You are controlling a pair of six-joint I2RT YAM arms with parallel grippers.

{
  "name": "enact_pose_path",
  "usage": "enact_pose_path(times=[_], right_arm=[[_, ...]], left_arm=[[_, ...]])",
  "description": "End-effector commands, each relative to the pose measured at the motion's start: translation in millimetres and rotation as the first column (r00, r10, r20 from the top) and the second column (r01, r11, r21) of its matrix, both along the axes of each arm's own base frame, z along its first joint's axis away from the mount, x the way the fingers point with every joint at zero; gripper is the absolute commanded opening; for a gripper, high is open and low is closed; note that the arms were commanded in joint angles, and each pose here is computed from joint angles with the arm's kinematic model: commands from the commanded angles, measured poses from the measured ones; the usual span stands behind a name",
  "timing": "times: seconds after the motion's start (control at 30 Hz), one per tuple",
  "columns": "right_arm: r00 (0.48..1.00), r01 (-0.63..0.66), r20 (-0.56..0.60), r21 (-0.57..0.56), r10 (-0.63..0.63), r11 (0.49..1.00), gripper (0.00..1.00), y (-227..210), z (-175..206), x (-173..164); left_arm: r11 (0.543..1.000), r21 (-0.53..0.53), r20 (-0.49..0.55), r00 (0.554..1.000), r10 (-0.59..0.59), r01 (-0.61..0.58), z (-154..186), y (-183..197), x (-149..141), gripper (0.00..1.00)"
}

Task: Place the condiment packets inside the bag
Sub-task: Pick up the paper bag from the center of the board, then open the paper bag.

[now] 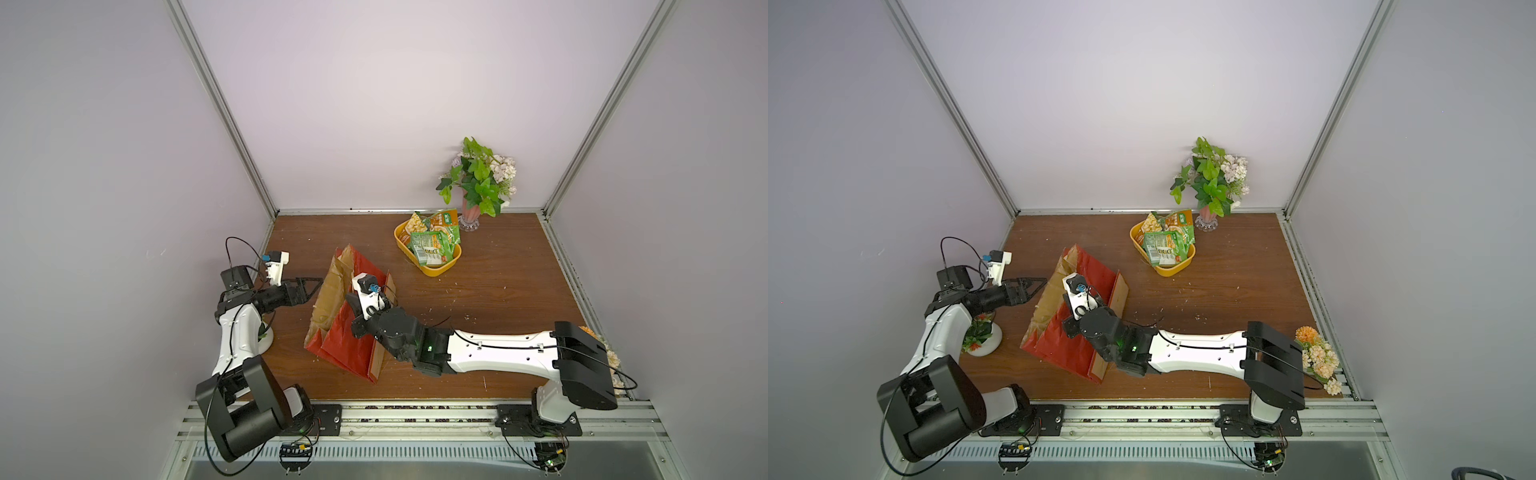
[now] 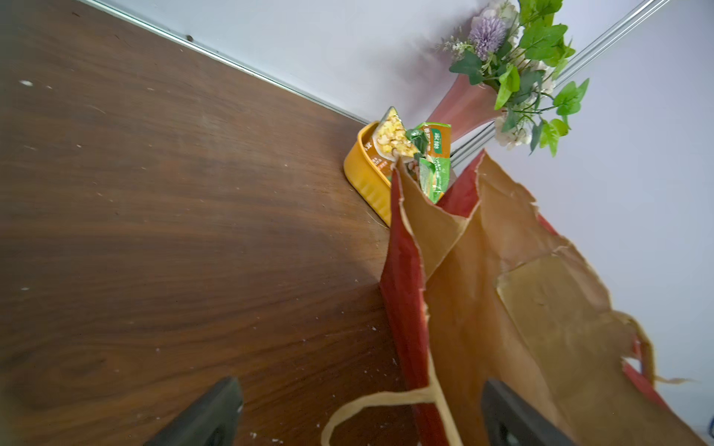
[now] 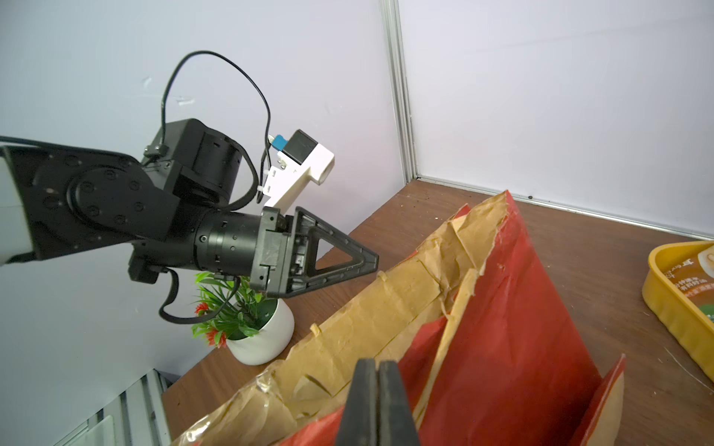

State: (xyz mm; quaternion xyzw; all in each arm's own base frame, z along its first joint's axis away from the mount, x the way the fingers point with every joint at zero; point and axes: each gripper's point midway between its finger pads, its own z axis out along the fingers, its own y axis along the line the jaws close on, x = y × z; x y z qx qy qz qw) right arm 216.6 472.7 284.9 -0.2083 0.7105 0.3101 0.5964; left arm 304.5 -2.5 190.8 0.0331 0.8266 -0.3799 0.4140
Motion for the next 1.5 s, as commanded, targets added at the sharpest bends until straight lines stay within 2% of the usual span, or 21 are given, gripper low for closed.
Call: enact_pose_path(times=[0.0,0.3,0.5,0.67,0.83,1.03,1.07,1.1,1.2,1.27,1.33,1.47], right_arm=[[0.998,-0.020,0.061,0.113,0.013,0.993,0.00,-6.6,40.6,-4.4],[0.996,-0.014,0.088,0.137,0.002,0.991,0.00,-17.7,38.1,-6.0],[0.995,-0.007,0.100,0.153,-0.009,0.988,0.00,-26.0,40.0,-7.0],[0.994,0.006,0.105,0.152,-0.022,0.988,0.00,-31.7,39.0,-6.5],[0.994,0.009,0.109,0.148,-0.025,0.989,0.00,-33.7,39.5,-6.6],[0.992,0.015,0.122,0.136,-0.031,0.991,0.00,-36.6,42.0,-6.4],[0.991,0.017,0.127,0.133,-0.035,0.991,0.00,-37.1,42.8,-6.1],[0.991,0.017,0.132,0.132,-0.035,0.991,0.00,-37.3,44.6,-6.2],[0.988,0.030,0.144,0.129,-0.048,0.991,0.00,-39.2,49.7,-4.8],[0.987,0.047,0.145,0.124,-0.065,0.991,0.00,-42.1,52.6,-3.1],[0.987,0.065,0.141,0.125,-0.082,0.990,0.00,-47.1,55.7,-1.8],[0.985,0.105,0.121,0.134,-0.121,0.985,0.01,-61.3,58.7,0.2]], left_arm=[[0.998,-0.033,0.070,0.996,-0.048,0.050,29.7,-12.1,-12.9,1.00],[0.992,0.125,0.148,0.988,-0.052,0.034,47.8,-28.3,-26.2,1.00],[0.984,0.170,0.078,0.995,-0.059,0.045,32.3,-32.2,-13.6,1.00],[0.974,0.216,0.009,0.997,-0.072,0.068,17.9,-38.5,-0.2,0.91],[0.945,0.297,0.007,0.989,-0.146,0.138,17.0,-63.1,0.3,0.87],[0.926,0.336,-0.039,0.984,-0.171,0.174,7.6,-73.9,0.9,0.73],[0.919,0.344,-0.059,0.981,-0.186,0.195,2.5,-79.3,-0.1,0.68],[0.912,0.352,-0.068,0.978,-0.197,0.208,-0.5,-83.5,-0.9,0.60],[0.890,0.400,-0.075,0.976,-0.204,0.217,0.2,-91.5,1.0,0.27],[0.878,0.440,-0.056,0.981,-0.185,0.190,12.6,-89.4,6.6,0.12],[0.860,0.496,0.001,0.990,-0.140,0.121,35.5,-81.9,15.9,0.04],[0.805,0.587,0.161,0.987,-0.016,-0.082,94.8,-56.6,31.0,0.00]])
